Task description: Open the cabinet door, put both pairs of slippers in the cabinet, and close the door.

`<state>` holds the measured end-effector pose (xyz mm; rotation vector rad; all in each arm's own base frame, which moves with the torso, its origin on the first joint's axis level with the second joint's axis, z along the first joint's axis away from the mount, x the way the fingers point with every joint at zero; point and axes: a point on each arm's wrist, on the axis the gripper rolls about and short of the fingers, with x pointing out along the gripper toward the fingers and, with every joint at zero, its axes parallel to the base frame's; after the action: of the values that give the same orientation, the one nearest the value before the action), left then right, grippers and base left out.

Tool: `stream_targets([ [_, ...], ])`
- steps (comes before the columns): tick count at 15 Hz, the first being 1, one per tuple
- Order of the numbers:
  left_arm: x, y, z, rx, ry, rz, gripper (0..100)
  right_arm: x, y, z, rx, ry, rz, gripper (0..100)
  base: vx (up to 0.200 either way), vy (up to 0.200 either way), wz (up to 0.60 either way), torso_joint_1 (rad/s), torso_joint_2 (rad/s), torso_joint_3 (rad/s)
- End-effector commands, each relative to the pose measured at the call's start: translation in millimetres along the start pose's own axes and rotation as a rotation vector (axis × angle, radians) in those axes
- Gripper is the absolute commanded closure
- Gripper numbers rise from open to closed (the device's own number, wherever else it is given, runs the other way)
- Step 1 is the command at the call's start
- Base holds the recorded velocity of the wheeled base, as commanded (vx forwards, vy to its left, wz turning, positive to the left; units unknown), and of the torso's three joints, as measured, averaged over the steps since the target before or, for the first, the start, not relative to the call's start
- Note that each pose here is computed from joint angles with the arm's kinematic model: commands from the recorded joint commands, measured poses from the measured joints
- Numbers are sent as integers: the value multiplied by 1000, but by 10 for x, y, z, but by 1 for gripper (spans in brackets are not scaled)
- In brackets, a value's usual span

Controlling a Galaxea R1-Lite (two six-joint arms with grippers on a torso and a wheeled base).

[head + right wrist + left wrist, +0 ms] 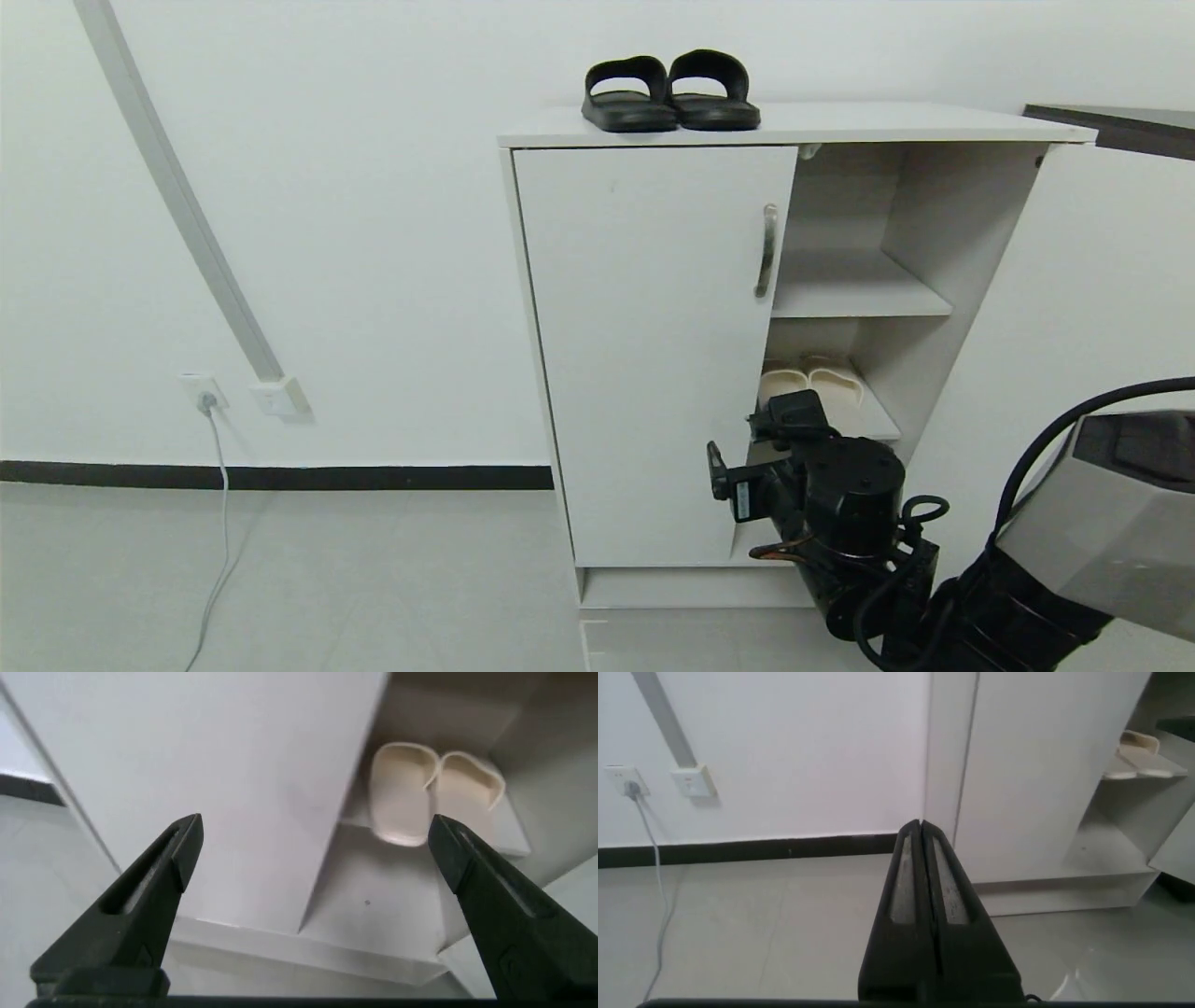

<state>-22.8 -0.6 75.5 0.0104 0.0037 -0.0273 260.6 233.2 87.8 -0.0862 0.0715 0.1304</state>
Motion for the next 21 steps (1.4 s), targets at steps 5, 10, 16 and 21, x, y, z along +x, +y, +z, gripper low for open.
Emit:
stream_targets([
  [5, 0, 0, -1, -1, 1, 1, 100, 4, -66, -24, -24, -9, -7, 0, 0, 40, 0, 0, 0, 0],
  [10, 0, 0, -1, -1, 1, 1, 100, 4, -91, -32, -41, -11, -12, 0, 0, 0, 0, 0, 0, 0],
  [16, 0, 0, -1, 0, 1, 0, 100, 9, -88, -47, -44, -7, -15, 0, 0, 0, 0, 0, 0, 0],
  [21, -1, 0, -1, 0, -1, 0, 100, 18, -81, -68, -47, -3, -15, 0, 0, 0, 0, -1, -49, -94],
])
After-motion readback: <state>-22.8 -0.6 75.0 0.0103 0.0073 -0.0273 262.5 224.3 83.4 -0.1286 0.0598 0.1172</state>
